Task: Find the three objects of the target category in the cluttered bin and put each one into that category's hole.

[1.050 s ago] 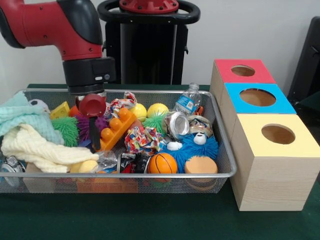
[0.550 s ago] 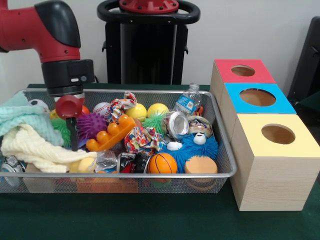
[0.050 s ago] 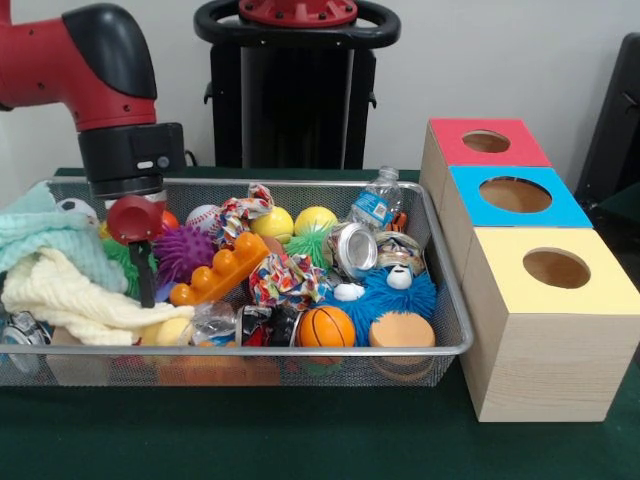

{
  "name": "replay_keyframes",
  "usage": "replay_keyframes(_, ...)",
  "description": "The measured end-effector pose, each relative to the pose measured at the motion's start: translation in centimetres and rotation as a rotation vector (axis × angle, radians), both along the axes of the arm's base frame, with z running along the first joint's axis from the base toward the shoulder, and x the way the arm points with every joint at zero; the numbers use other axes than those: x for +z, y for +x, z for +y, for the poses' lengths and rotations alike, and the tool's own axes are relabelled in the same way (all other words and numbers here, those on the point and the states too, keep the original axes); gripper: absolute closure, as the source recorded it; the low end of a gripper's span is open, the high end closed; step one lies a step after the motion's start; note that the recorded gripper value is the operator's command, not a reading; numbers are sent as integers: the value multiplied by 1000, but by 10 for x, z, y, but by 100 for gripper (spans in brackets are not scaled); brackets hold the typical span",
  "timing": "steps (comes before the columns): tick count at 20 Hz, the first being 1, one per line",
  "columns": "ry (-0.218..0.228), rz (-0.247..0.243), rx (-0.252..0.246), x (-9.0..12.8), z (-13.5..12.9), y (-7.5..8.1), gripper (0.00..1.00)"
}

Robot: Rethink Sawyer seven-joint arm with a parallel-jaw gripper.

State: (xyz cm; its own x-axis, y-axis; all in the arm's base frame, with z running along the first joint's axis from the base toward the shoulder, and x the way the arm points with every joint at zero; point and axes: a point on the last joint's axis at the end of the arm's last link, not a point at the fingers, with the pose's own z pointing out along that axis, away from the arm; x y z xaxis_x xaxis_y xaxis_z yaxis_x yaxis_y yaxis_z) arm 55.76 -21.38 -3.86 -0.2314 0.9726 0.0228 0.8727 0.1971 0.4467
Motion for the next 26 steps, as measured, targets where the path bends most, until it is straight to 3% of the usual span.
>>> replay_keyframes(8,-25,10,21,2,1,24,0)
replay_keyframes(17,-34,-45,29,8,7,59,0)
replay_keyframes(26,-28,-47,32,11,11,64,0)
